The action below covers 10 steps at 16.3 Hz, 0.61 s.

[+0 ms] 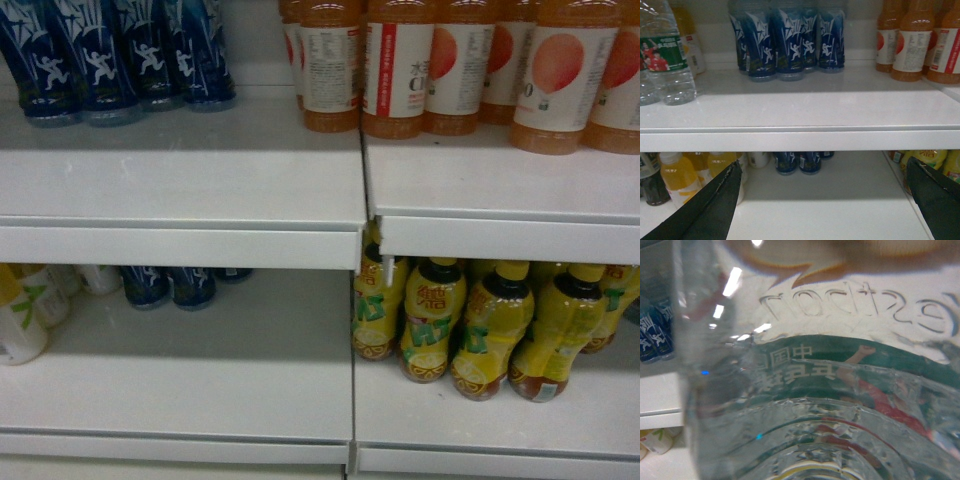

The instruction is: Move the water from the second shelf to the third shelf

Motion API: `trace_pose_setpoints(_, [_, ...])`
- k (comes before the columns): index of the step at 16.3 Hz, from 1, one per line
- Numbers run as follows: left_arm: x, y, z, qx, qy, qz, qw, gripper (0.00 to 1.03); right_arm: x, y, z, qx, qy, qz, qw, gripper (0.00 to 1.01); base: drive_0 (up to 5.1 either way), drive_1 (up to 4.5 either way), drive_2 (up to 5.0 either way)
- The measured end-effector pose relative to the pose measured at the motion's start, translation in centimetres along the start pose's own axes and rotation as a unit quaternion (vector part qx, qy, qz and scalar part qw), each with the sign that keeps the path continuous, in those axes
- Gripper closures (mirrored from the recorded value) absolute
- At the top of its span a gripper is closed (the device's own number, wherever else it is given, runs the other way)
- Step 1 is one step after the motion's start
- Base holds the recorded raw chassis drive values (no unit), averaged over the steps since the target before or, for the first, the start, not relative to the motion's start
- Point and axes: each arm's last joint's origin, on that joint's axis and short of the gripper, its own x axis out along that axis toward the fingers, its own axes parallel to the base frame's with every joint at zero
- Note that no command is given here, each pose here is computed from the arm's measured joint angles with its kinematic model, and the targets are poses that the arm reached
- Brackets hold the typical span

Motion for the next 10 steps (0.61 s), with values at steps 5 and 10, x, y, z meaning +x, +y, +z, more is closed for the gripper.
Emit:
trace_pose_setpoints(5, [0.00,0.00,0.02,0.000,-0.001,0.000,1.0000,0.05,0.01,0.00,-0.01,0.000,0.000,-0.001,1.0000,0.57,-4.5,2.18,2.2])
trace_pose_setpoints(10, [0.00,0.00,0.01,0.000,-0.001,0.000,1.0000,0.05,0.00,0.00,-0.02,0.000,0.001,0.000,1.0000,0.57,-4.7,2.05,2.0])
